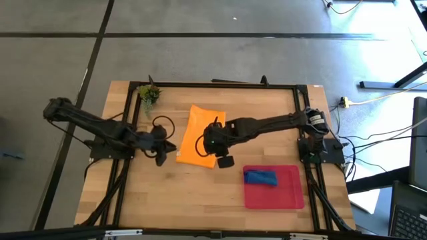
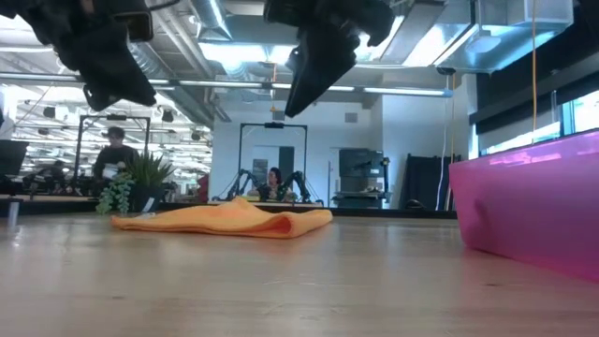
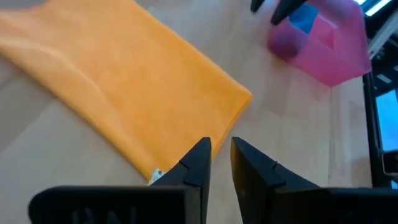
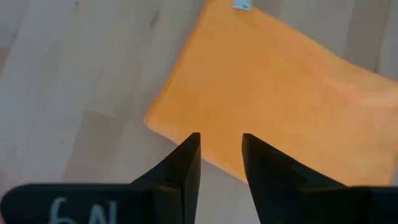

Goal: Roll microfiber towels into tight, uniform cylinder then place into a basket
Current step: Fold the orange microfiber towel

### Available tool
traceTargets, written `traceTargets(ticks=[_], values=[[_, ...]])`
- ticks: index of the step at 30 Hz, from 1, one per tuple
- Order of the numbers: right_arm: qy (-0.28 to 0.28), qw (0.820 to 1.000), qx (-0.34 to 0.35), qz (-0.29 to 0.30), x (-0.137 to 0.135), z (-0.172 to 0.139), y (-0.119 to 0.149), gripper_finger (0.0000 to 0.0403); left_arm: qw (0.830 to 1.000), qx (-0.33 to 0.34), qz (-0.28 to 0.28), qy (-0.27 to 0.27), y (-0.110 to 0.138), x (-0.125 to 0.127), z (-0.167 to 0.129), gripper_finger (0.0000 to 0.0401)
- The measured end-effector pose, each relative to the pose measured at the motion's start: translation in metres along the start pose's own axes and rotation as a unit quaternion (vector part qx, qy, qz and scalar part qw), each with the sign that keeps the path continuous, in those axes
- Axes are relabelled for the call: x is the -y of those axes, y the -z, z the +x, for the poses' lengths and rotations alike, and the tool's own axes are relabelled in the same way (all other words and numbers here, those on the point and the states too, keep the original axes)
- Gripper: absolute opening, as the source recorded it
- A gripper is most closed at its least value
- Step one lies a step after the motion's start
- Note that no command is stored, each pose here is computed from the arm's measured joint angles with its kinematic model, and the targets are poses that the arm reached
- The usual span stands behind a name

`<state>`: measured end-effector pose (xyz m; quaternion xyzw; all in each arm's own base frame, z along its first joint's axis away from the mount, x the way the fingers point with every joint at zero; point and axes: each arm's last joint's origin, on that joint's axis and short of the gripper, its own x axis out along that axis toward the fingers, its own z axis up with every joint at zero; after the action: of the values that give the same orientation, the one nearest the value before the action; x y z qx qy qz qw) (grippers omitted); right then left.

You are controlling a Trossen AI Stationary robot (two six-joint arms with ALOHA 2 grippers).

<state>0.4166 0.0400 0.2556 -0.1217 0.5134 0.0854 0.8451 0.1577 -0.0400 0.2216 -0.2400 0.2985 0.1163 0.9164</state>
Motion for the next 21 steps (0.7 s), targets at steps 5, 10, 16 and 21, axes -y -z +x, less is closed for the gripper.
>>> traceTargets(ticks=[5,10,16,21], values=[[-0.006,1.000,0.009,0.018,-0.007,0.000,-0.003,0.0119,1.000,0.007,0.027,0.006,-0.001,-0.003,-0.009,0.0053],[-0.027,0.999,0.016,0.035,-0.015,-0.001,-0.005,0.0120,0.999,0.013,0.043,0.011,-0.001,-0.005,-0.015,0.0053],[-0.036,0.998,0.023,0.035,-0.022,-0.001,-0.007,0.0120,0.999,0.020,0.047,0.017,-0.002,-0.007,-0.021,0.0053],[-0.039,0.998,0.028,0.034,-0.027,-0.001,-0.009,0.0120,0.999,0.016,0.049,0.014,-0.001,-0.009,-0.024,0.0053]])
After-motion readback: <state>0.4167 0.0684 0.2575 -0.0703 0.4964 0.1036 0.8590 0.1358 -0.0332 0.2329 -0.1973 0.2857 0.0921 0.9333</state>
